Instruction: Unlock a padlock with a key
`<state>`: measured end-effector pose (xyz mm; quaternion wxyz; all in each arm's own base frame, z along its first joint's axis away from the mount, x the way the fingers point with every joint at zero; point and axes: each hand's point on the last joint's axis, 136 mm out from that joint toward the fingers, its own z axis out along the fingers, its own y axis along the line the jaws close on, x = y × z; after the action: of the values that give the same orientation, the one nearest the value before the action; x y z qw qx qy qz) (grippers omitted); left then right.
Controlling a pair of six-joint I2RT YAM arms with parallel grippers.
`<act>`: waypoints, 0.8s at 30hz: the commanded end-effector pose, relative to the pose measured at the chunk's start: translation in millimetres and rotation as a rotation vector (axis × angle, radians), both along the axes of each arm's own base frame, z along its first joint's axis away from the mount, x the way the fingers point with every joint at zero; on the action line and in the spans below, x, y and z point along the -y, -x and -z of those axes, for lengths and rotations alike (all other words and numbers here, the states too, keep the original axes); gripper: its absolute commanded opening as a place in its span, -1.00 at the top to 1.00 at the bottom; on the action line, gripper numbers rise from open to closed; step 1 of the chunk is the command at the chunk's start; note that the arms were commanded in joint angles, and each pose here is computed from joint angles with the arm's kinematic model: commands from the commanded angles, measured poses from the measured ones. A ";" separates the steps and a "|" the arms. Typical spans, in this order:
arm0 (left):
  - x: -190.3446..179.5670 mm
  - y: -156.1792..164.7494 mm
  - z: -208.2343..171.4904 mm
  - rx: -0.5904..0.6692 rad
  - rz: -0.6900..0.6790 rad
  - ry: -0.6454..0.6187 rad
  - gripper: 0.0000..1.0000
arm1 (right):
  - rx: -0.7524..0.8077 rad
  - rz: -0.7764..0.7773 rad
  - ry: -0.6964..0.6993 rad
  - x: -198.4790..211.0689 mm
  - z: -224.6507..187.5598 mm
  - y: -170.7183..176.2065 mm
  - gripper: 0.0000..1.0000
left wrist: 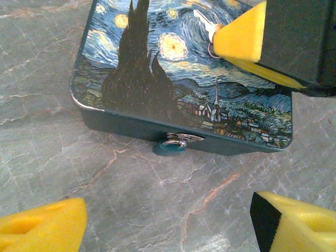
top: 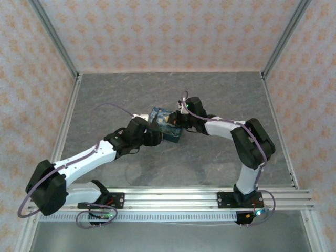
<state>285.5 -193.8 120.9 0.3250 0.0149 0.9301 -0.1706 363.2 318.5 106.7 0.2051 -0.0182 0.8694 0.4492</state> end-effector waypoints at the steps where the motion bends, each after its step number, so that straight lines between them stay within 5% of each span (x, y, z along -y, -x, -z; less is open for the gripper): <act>1: 8.2 -3.4 5.7 0.018 0.046 0.010 -0.66 | 0.009 -0.006 -0.002 -3.9 1.2 -0.9 1.00; 24: 37.2 -20.2 59.8 0.075 0.201 -0.015 -0.53 | -0.098 0.003 0.148 13.7 47.1 23.4 1.00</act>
<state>297.3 -224.4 56.9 0.3206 0.1018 0.9221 -0.1911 362.4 318.4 102.8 0.2121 -0.0238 0.8729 0.4388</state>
